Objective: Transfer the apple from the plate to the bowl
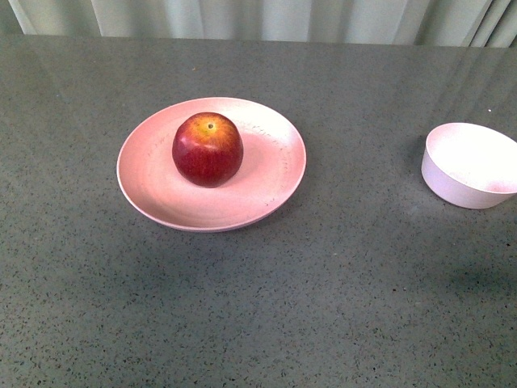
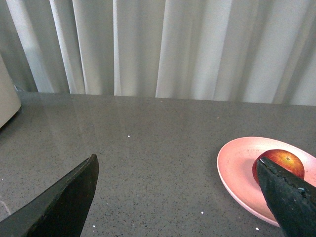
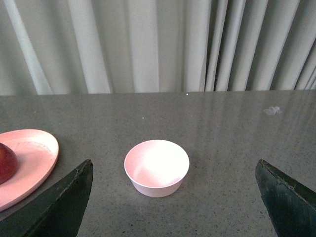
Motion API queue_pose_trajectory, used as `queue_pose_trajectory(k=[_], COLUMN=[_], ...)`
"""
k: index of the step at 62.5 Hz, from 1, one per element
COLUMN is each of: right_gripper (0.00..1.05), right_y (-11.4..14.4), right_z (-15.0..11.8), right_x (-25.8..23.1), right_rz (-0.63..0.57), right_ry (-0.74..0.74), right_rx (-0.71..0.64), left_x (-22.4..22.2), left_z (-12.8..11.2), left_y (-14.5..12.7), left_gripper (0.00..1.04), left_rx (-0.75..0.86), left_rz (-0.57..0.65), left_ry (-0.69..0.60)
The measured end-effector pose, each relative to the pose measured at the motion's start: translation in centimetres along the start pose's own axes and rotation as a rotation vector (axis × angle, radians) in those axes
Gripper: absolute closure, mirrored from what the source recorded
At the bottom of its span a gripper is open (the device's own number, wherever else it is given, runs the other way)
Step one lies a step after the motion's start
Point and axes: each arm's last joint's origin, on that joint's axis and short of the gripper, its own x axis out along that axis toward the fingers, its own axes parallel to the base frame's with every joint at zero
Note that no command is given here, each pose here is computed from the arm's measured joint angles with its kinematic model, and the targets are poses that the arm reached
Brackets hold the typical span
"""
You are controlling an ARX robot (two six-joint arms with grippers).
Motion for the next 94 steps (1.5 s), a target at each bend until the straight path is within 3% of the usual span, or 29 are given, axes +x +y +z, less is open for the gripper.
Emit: queue_pose_trajectory(k=[67, 71, 74, 78, 94], right_gripper=[0.09, 0.09, 0.09, 0.09, 0.09], right_y=[0.0, -0.1, -0.7, -1.7, -7.2], right_z=[0.0, -0.2, -0.1, 0.2, 1.7], right_x=[0.0, 0.1, 0.6, 1.8, 8.5], right_rz=[0.000, -0.024, -0.065, -0.098, -0.195], right_ry=[0.000, 0.181, 0.364, 0.444, 0.399], right_rx=[0.000, 0.061, 0.112, 0.157, 0.181], left_x=[0.0, 0.0, 0.0, 0.0, 0.0], left_z=[0.0, 0.0, 0.0, 0.0, 0.0], left_y=[0.0, 0.0, 0.0, 0.0, 0.0], left_gripper=[0.09, 0.09, 0.09, 0.09, 0.09], left_rx=[0.000, 0.000, 0.000, 0.000, 0.000], left_rz=[0.000, 0.000, 0.000, 0.000, 0.000], left_ry=[0.000, 0.000, 0.000, 0.000, 0.000])
